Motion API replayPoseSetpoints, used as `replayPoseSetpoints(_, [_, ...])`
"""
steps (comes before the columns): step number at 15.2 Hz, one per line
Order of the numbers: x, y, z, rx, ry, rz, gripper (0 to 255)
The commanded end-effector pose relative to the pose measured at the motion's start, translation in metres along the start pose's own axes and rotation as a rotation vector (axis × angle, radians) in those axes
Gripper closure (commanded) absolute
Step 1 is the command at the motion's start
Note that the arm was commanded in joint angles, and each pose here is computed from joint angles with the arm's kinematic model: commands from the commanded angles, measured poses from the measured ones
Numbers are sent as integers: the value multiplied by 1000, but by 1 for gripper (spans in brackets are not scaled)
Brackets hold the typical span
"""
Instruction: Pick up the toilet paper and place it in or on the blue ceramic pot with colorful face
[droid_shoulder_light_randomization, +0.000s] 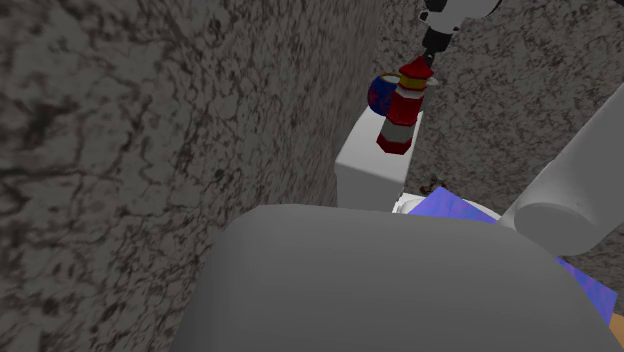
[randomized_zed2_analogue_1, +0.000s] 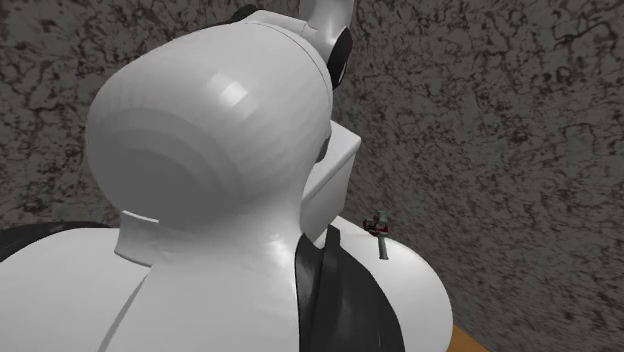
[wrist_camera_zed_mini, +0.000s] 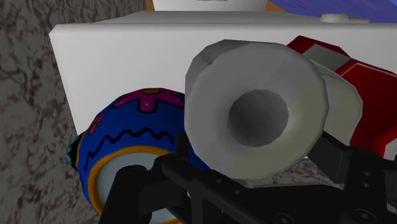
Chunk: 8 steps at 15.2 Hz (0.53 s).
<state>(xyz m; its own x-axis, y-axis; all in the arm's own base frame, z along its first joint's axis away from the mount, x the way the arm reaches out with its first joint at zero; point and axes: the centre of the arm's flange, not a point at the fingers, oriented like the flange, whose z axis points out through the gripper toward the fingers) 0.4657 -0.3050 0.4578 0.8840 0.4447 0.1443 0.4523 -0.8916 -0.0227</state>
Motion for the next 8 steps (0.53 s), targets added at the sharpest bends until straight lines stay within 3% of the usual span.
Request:
replayPoseSetpoints(1, [1,0,-12,0,0,0,255])
replayPoseSetpoints(8, [6,-1,-48,0,0,0,255])
